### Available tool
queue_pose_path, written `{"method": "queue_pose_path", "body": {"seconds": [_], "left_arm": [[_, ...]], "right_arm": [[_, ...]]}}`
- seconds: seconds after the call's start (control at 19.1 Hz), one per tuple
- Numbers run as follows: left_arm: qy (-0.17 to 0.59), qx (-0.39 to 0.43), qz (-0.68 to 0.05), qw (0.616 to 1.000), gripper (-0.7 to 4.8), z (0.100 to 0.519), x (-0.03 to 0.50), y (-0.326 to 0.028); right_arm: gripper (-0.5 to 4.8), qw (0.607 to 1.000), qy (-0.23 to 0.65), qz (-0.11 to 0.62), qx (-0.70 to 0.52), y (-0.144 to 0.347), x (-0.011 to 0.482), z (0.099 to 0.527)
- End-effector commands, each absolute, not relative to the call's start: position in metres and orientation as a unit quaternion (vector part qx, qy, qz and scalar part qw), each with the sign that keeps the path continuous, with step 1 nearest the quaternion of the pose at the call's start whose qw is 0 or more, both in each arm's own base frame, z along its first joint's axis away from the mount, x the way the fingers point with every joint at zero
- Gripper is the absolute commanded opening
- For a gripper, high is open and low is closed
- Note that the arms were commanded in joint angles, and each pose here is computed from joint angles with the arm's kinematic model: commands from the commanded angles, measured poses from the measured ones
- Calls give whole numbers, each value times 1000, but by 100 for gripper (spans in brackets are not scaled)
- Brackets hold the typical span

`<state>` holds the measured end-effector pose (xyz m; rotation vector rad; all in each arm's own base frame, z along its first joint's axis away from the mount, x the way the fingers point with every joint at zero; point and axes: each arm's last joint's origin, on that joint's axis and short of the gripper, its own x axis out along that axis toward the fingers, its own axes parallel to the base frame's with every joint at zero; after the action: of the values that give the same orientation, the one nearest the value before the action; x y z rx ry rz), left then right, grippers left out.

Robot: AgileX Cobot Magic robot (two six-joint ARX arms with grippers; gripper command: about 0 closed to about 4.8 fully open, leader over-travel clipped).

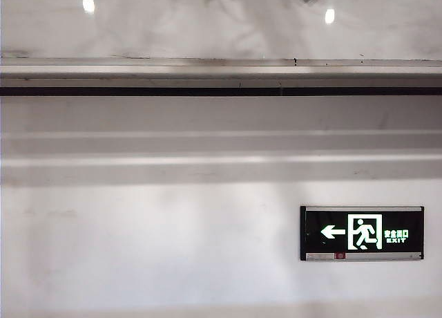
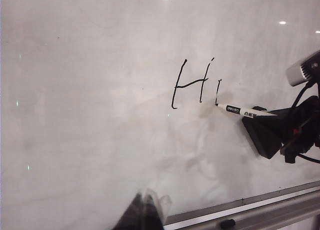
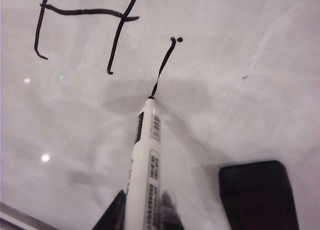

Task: Take a marker from the whiteboard tray, write "Hi!" on the whiteboard, and then put the marker back vertically into the whiteboard tray.

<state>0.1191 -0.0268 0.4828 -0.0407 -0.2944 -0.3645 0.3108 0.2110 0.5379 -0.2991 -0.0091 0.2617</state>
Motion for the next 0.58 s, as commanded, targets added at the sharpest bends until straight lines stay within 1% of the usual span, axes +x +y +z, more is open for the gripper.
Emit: {"method": "queue_pose_path", "body": {"seconds": [0.05, 0.16, 0.26, 0.31, 0.58], "left_arm": [[-155, -20, -183, 971, -6, 485, 117, -27], [-155, -20, -183, 971, -6, 485, 117, -27], [-155, -20, -183, 971, -6, 485, 117, -27], [-155, -20, -183, 971, -6, 485, 117, -27], [-155, -20, -183, 971, -6, 485, 117, -27]], "right_arm": [[-2, 983, -47, 130, -124, 204, 293, 558], [-2, 981, -93, 134, -107, 199, 285, 572], [-2, 979, -111, 138, -100, 196, 287, 575], [-2, 977, -115, 149, -100, 197, 287, 575], [-2, 977, -111, 150, -102, 203, 296, 569]]}}
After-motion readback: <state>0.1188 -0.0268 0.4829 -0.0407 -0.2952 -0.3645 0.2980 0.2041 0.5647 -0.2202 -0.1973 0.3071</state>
